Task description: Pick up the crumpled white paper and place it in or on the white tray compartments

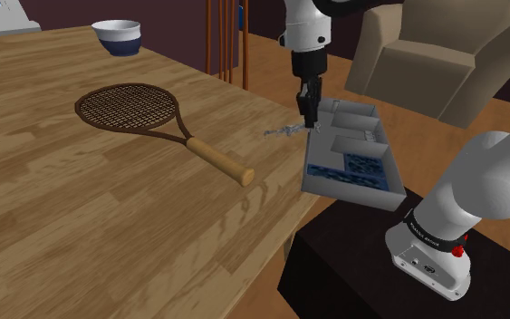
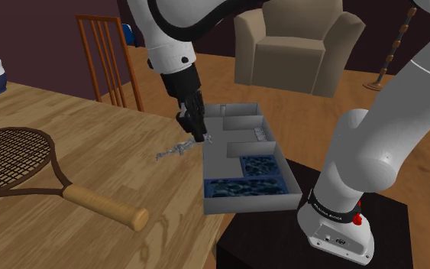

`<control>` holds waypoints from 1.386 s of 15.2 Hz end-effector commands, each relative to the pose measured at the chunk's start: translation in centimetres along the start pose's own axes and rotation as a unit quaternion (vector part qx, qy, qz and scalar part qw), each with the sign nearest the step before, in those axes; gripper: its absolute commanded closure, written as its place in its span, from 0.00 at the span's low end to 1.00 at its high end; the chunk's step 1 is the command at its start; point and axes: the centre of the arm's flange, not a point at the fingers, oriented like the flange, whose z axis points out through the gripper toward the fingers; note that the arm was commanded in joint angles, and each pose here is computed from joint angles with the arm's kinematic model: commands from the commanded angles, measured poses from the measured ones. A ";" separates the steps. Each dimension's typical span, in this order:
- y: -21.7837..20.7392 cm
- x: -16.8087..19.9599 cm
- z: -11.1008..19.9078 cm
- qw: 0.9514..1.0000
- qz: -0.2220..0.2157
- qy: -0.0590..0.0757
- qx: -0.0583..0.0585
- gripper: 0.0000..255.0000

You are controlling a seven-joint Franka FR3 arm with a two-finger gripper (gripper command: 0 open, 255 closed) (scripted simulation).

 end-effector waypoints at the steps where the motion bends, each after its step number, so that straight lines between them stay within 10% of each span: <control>1: -0.1 -0.3 0.0 1.000 -0.001 -0.013 0.001 1.00; 6: -0.1 -0.7 -1.6 1.000 -0.001 -0.012 0.001 1.00; 7: -0.1 -0.7 -1.6 1.000 -0.001 -0.012 0.001 0.00; 12: -6.8 3.4 -0.7 0.992 -0.069 0.018 -0.099 0.00; 21: -6.0 3.6 3.2 0.992 -0.069 0.018 -0.099 0.00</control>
